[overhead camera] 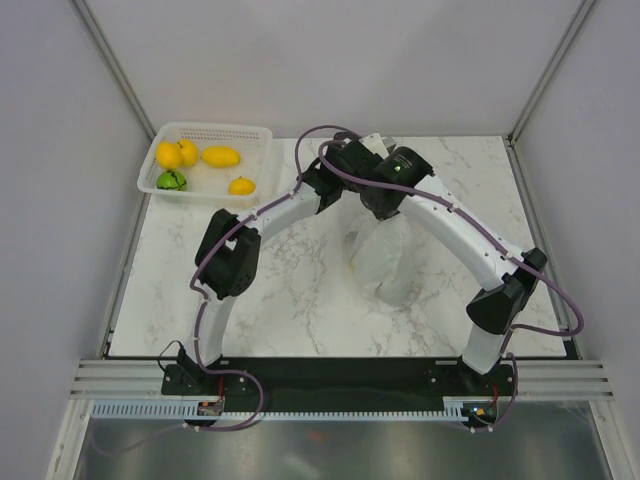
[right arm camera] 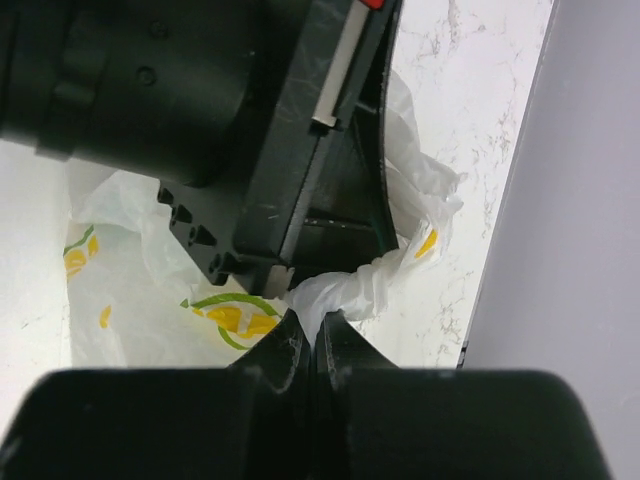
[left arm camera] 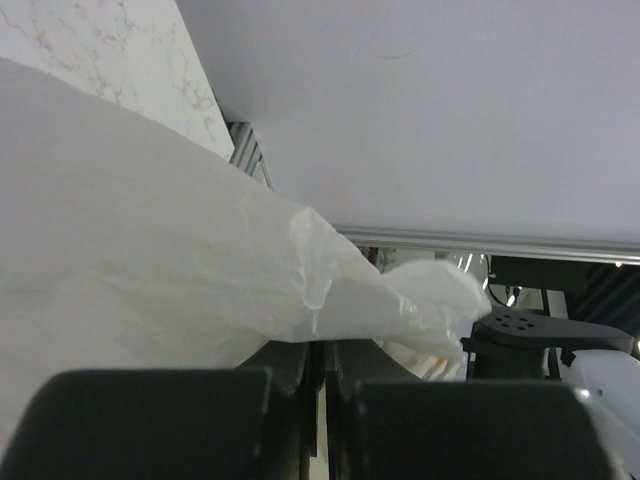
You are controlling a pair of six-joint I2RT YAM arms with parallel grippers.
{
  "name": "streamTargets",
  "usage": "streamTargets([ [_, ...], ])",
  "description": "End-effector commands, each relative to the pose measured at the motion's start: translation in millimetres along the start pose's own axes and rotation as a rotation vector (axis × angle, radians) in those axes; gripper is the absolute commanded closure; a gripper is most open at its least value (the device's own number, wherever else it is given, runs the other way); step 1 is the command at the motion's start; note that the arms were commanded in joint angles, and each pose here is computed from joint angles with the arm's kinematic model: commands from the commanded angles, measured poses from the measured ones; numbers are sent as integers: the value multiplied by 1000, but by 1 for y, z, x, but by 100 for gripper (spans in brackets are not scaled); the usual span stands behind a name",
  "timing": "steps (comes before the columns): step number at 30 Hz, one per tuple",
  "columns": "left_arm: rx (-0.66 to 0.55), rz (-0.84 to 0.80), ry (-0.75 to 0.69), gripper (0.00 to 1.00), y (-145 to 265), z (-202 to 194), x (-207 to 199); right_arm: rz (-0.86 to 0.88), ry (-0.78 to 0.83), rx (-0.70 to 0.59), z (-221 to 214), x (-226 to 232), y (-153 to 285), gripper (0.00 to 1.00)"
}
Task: Place the fake fruits into the plastic bag and tie a complex knot
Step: Tie the plastic bag at the center of the board.
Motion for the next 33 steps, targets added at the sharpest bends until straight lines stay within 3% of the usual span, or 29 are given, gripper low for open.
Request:
streamTargets([
  [1, 62, -82, -6, 98, -48, -28, -40, 329, -287, -330, 72, 47, 51, 100],
  [7, -25, -119, -11, 98, -61, 9, -59, 381, -316, -351, 80, 30, 54, 100],
  [10, 9, -132, 30, 98, -68, 4, -59, 409, -292, -321, 76, 35, 49, 100],
  [16, 86, -43, 114, 98, -70, -38, -25, 389, -280, -271, 56, 19, 31, 100],
  [25, 259, 4, 192, 98, -78, -92, -12, 458, -210, -242, 23, 13, 26, 100],
  [28, 234, 61, 136, 98, -71, -90, -9, 461, -210, -245, 15, 7, 28, 100],
  [33, 299, 184, 140, 98, -62, -98, 14, 483, -199, -233, 11, 4, 35, 100],
])
Point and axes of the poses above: each gripper's point midway between its finger pads, its own y axis back along the fingers, its own x axis along the line the jaws close on, z = x × y, the point moved 4 cm from there along y, back along the fingers, and after that the axes turned 13 degrees about -y, right-handed, at the moved point
